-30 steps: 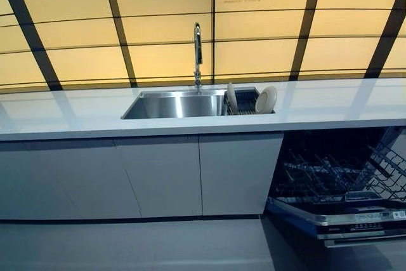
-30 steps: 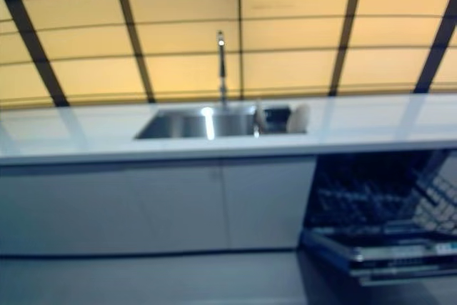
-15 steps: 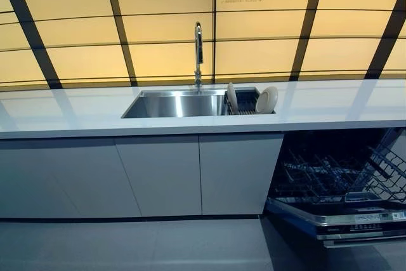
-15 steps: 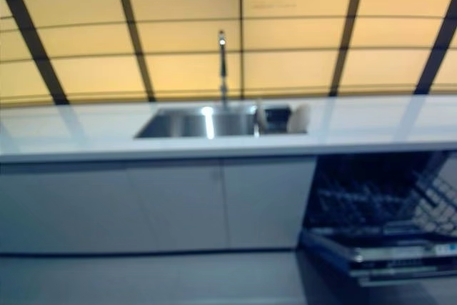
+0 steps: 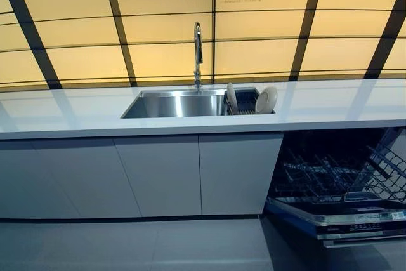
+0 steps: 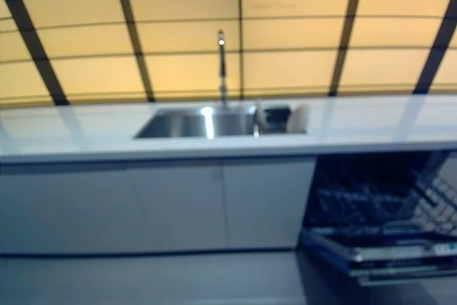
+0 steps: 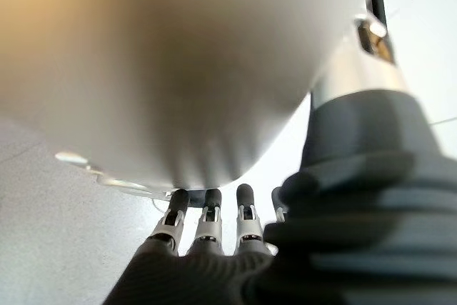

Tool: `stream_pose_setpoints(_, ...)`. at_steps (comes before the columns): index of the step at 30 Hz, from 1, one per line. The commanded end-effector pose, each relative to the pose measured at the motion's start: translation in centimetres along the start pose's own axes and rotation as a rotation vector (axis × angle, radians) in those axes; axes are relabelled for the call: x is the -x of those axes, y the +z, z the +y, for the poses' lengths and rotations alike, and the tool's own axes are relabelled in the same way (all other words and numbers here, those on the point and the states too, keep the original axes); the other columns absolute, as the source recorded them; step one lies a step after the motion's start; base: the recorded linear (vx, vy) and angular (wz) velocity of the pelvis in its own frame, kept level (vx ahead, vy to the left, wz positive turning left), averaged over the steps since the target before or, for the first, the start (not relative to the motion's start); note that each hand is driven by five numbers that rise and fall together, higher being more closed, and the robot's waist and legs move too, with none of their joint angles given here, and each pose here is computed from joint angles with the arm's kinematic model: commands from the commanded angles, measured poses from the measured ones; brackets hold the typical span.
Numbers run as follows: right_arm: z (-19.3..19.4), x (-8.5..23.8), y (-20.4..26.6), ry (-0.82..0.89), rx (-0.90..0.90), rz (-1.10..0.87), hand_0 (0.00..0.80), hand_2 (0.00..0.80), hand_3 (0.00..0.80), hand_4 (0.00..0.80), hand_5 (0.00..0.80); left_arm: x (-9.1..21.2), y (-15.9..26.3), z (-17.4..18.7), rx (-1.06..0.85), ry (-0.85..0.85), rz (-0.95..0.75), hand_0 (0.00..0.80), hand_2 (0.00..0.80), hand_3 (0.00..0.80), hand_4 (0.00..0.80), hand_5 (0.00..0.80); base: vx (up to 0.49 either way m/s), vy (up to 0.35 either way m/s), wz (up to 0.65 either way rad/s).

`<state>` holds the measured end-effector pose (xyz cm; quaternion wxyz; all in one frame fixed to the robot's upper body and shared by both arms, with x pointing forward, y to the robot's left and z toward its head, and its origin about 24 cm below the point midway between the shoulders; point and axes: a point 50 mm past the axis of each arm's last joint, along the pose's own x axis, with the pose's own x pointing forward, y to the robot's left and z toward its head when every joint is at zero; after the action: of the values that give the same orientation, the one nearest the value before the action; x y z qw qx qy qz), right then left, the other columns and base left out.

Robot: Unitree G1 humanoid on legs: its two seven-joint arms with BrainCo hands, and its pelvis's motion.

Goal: Take plates into dishwasher

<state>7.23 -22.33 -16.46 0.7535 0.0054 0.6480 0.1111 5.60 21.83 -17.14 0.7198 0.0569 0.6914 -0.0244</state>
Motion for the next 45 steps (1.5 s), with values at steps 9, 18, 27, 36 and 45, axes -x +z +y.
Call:
stream_pose_setpoints(9,5.1,9.2,17.2,0.493,0.587,-0.637,0.000,0.000,0.000,0.000,0.000,0.8,-0.7,3.8,-0.130,0.071,0.027,0.000,0.000,0.000,0.000,0.000,-0.008,-0.084,0.04)
stream_pose_setpoints(18,5.5,19.8,24.4,0.389,0.706,-1.105,0.000,0.000,0.000,0.000,0.000,1.1,-0.7,4.5,0.029,0.137,-0.028,0.000,0.000,0.000,0.000,0.000,0.092,-0.078,-0.12)
stream_pose_setpoints(27,5.9,25.8,29.7,0.355,0.697,-1.285,0.000,0.000,0.000,0.000,0.000,0.9,-2.7,4.7,0.111,0.144,-0.013,0.000,0.000,0.000,0.000,0.000,0.390,0.126,-0.41)
stream_pose_setpoints(36,4.8,26.7,30.6,0.437,0.556,-1.349,0.000,0.000,0.000,0.000,0.000,1.6,-1.5,7.1,0.018,0.204,-0.034,0.000,0.000,0.000,0.000,0.000,0.270,0.078,-0.01)
stream_pose_setpoints(45,3.4,28.9,31.6,0.370,0.460,-1.469,0.000,0.000,0.000,0.000,0.000,1.9,-0.5,7.9,-0.074,0.216,-0.017,0.000,0.000,0.000,0.000,0.000,0.206,0.116,0.04)
